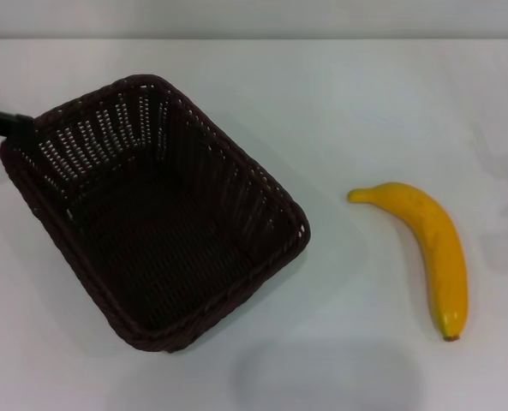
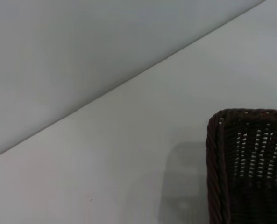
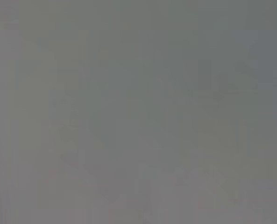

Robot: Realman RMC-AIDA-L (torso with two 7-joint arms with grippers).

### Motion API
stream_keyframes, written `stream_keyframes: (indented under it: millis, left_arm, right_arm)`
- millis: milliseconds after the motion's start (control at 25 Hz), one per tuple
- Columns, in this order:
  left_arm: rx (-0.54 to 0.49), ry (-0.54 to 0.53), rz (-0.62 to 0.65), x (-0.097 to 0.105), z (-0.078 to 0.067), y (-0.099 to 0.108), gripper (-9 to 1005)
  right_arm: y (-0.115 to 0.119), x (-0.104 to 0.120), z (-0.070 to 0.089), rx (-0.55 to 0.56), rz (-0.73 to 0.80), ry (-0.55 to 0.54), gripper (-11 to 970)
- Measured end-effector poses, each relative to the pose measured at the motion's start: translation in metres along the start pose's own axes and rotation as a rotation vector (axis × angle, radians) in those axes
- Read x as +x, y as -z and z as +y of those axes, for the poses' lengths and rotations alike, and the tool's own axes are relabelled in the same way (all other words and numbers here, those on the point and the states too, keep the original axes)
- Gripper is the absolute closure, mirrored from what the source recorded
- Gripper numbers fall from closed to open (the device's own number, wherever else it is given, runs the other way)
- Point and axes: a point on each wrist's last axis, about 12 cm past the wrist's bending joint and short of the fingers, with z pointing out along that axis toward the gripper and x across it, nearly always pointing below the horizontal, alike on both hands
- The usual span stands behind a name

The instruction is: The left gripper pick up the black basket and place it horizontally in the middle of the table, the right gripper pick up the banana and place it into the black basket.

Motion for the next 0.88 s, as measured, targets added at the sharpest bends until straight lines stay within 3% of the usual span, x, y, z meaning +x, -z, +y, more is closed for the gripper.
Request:
stream_keyframes:
  millis: [160,880]
  left_arm:
    - [0.014,-0.030,-0.011,0.001,-0.005,-0.008,137]
    - [0.043,-0.058,-0.052,0.008,-0.011,-0.033,114]
  right_arm:
    - [-0.001,0.000,0.000,-0.001,0.000,-0.003,118]
    - [0.002,0.002,-0.001,0.010,0.010,-0.037,117]
